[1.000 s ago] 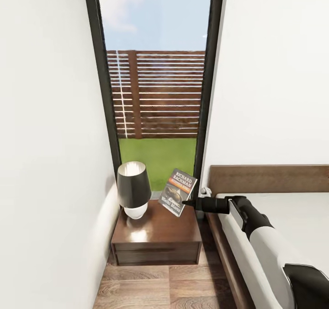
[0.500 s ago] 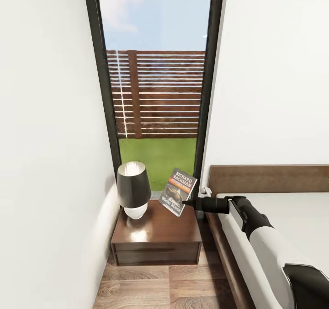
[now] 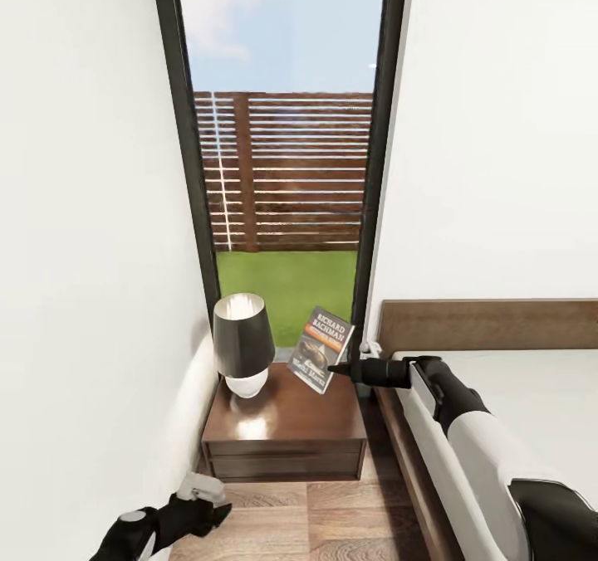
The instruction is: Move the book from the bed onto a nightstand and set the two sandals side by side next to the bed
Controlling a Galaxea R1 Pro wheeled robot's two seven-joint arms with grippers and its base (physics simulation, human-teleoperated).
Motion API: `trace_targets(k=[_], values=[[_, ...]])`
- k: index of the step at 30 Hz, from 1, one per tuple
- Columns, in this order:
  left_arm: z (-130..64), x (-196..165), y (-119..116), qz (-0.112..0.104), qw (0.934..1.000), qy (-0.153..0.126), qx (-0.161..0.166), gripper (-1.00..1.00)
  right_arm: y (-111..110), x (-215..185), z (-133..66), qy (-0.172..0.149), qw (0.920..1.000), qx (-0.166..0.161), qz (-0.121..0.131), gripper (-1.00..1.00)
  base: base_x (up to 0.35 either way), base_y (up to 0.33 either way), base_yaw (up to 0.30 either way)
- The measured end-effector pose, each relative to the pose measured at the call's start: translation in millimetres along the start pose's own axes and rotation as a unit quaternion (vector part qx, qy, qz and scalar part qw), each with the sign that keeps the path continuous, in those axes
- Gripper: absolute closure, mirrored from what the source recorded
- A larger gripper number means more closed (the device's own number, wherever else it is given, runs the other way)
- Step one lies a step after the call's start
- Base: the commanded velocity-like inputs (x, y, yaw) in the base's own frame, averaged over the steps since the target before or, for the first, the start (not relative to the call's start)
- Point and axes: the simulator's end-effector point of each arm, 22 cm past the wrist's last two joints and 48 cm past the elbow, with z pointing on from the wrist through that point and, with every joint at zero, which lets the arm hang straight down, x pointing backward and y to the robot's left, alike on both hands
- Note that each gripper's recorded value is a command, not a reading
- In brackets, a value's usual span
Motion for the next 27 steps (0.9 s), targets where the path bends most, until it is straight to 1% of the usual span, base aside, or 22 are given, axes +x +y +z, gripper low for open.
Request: trace_targets(k=[1, 2, 4, 6, 7, 8, 9, 13, 14, 16, 17, 22, 24, 25, 26, 27], values=[[-8.9, -16, 1, 0.004, 1.0000, -0.007, 0.002, -1.00, 0, 0, 1.0, 0.000, 1.0000, 0.002, 0.000, 1.00, 0.000, 0.000, 0.000], [-26.5, -44, -1, 0.011, 0.9997, -0.020, 0.006, -1.00, -2, 1, 2.6, 0.001, 1.0000, 0.007, 0.000, 1.00, 0.000, 0.000, 0.000], [-47.4, -79, -8, 0.022, 0.9988, -0.043, 0.011, -1.00, -3, 1, 3.4, 0.001, 0.9999, 0.011, 0.001, 1.00, 0.000, 0.000, 0.000], [-64.6, -103, -16, 0.030, 0.9976, -0.060, 0.017, -1.00, -3, 1, 3.7, 0.001, 0.9999, 0.014, 0.002, 1.00, 0.000, 0.000, 0.000], [-64.9, -103, -16, 0.031, 0.9976, -0.060, 0.017, -1.00, -3, 1, 3.8, 0.001, 0.9999, 0.014, 0.002, 1.00, 0.000, 0.000, 0.000], [-77.1, -118, -22, 0.035, 0.9966, -0.070, 0.023, -1.00, -4, 1, 4.0, 0.001, 0.9999, 0.016, 0.001, 1.00, 0.000, 0.000, 0.000], [-82.9, -124, -25, 0.038, 0.9962, -0.075, 0.025, -1.00, -4, 0, 4.0, 0.001, 0.9999, 0.017, 0.002, 1.00, 0.000, 0.000, 0.000], [-101.0, -143, -39, 0.041, 0.9948, -0.085, 0.038, -1.00, -5, 1, 4.1, 0.001, 0.9998, 0.019, 0.002, 1.00, 0.000, 0.000, 0.000], [-101.1, -143, -39, 0.042, 0.9948, -0.085, 0.038, -1.00, -5, 1, 4.2, 0.001, 0.9998, 0.019, 0.002, 1.00, 0.000, 0.000, 0.000], [-109.0, -154, -48, 0.041, 0.9937, -0.092, 0.050, -1.00, -6, 1, 4.2, 0.001, 0.9998, 0.020, 0.002, 1.00, 0.000, 0.000, 0.000], [-115.7, -168, -58, 0.039, 0.9919, -0.099, 0.069, -1.00, -7, 1, 4.3, 0.002, 0.9997, 0.023, 0.002, 1.00, 0.000, 0.000, 0.000], [-135.2, -218, -87, 0.038, 0.9834, -0.128, 0.122, -1.00, -14, 1, 5.8, 0.002, 0.9992, 0.041, 0.002, 1.00, 0.000, 0.000, 0.000], [-142.1, -235, -99, 0.037, 0.9790, -0.141, 0.143, -1.00, -14, 2, 8.3, 0.002, 0.9989, 0.046, 0.002, 1.00, 0.000, 0.000, 0.000], [-142.2, -235, -99, 0.037, 0.9790, -0.141, 0.143, -1.00, -14, 2, 8.3, 0.002, 0.9989, 0.046, 0.002, 1.00, 0.000, 0.000, 0.000], [-147.9, -249, -112, 0.035, 0.9741, -0.153, 0.163, -1.00, -13, 2, 11.2, 0.003, 0.9988, 0.049, 0.003, 1.00, 0.000, 0.000, 0.000], [-150.4, -256, -119, 0.035, 0.9715, -0.159, 0.172, -1.00, -13, 2, 12.8, 0.003, 0.9987, 0.050, 0.003, 1.00, 0.000, 0.000, 0.000]])
